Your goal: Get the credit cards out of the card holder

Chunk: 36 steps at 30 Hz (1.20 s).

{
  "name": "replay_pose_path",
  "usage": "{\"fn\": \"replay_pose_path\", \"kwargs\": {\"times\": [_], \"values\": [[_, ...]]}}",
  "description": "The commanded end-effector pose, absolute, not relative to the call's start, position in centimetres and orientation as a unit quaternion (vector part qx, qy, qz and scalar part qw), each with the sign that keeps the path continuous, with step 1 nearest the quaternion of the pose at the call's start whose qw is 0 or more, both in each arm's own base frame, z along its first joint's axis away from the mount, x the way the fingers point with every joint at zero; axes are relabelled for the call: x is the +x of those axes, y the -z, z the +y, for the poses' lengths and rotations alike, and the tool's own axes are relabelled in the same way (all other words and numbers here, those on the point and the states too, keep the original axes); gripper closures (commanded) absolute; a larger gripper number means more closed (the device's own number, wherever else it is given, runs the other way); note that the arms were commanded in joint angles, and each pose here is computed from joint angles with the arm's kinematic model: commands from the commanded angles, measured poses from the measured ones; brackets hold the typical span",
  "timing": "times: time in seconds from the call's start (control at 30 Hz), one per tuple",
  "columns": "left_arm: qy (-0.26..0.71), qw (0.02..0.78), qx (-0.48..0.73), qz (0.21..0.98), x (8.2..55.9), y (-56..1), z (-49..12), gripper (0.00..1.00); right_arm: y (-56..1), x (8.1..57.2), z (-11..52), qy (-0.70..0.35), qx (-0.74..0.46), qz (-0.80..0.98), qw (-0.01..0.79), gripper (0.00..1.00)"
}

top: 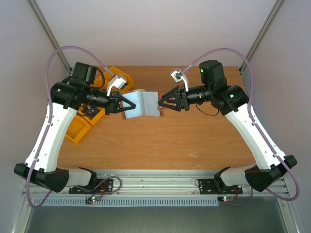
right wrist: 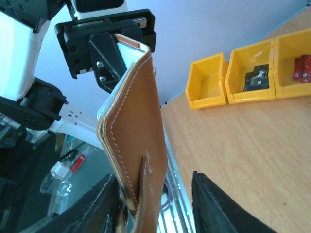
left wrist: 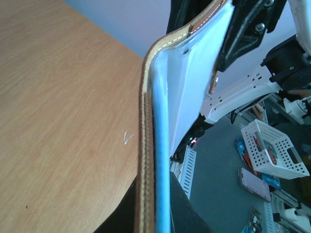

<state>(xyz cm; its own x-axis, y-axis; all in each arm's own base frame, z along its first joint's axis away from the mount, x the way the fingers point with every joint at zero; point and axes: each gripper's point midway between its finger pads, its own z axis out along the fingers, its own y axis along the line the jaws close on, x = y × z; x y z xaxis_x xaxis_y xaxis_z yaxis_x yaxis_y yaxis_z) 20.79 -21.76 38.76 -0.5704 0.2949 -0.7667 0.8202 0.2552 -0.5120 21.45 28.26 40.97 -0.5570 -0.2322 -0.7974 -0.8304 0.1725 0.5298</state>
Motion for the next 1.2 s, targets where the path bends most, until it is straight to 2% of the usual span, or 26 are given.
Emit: {"fn": "replay_pose_path", "kwargs": {"times": [0.0, 0.1, 0.2, 0.5, 0.7, 0.77, 0.9, 0.93, 1.0, 1.07, 1.13, 1.17], "values": [[0.466, 0.307, 0.409, 0.722, 19.3, -40.4, -21.2, 1.0, -41.1, 21.3, 27.9, -0.52, -0.377, 0.711, 0.287, 0.69], [0.469, 0.311, 0.416, 0.714, 18.9, -40.9, -21.2, 1.0, -40.8, 21.9, 27.9, -0.512, -0.369, 0.718, 0.294, 0.78], [0.463, 0.316, 0.425, 0.711, 18.5, -41.1, -21.1, 1.0, -40.6, 22.3, 27.9, -0.499, -0.367, 0.724, 0.304, 0.8], [0.471, 0.319, 0.428, 0.702, 18.1, -41.3, -21.2, 1.0, -40.6, 20.6, 31.6, -0.483, -0.416, 0.7, 0.323, 0.66], [0.47, 0.318, 0.427, 0.704, 17.9, -41.1, -21.1, 1.0, -41.3, 19.6, 33.7, -0.491, -0.436, 0.681, 0.326, 0.64], [0.468, 0.318, 0.425, 0.707, 18.0, -40.9, -21.0, 1.0, -41.2, 19.7, 33.8, -0.492, -0.433, 0.682, 0.324, 0.7], [0.451, 0.323, 0.418, 0.719, 18.7, -40.4, -20.8, 1.0, -41.2, 19.8, 33.7, -0.49, -0.424, 0.691, 0.322, 0.89], [0.442, 0.326, 0.414, 0.726, 19.2, -40.2, -20.6, 0.96, -41.2, 19.9, 33.7, -0.488, -0.419, 0.695, 0.321, 0.95], [0.43, 0.329, 0.403, 0.738, 19.9, -39.8, -20.4, 0.5, -41.0, 20.5, 33.5, -0.477, -0.404, 0.711, 0.323, 0.99], [0.426, 0.33, 0.399, 0.742, 20.3, -39.7, -20.4, 0.2, -40.9, 21.4, 33.2, -0.461, -0.384, 0.729, 0.329, 0.99], [0.424, 0.333, 0.396, 0.744, 20.7, -39.8, -20.4, 0.02, -40.5, 22.3, 33.1, -0.432, -0.36, 0.755, 0.338, 0.99], [0.421, 0.335, 0.392, 0.746, 21.2, -39.7, -20.4, 0.01, -40.0, 22.5, 33.5, -0.413, -0.355, 0.767, 0.339, 0.99]]}}
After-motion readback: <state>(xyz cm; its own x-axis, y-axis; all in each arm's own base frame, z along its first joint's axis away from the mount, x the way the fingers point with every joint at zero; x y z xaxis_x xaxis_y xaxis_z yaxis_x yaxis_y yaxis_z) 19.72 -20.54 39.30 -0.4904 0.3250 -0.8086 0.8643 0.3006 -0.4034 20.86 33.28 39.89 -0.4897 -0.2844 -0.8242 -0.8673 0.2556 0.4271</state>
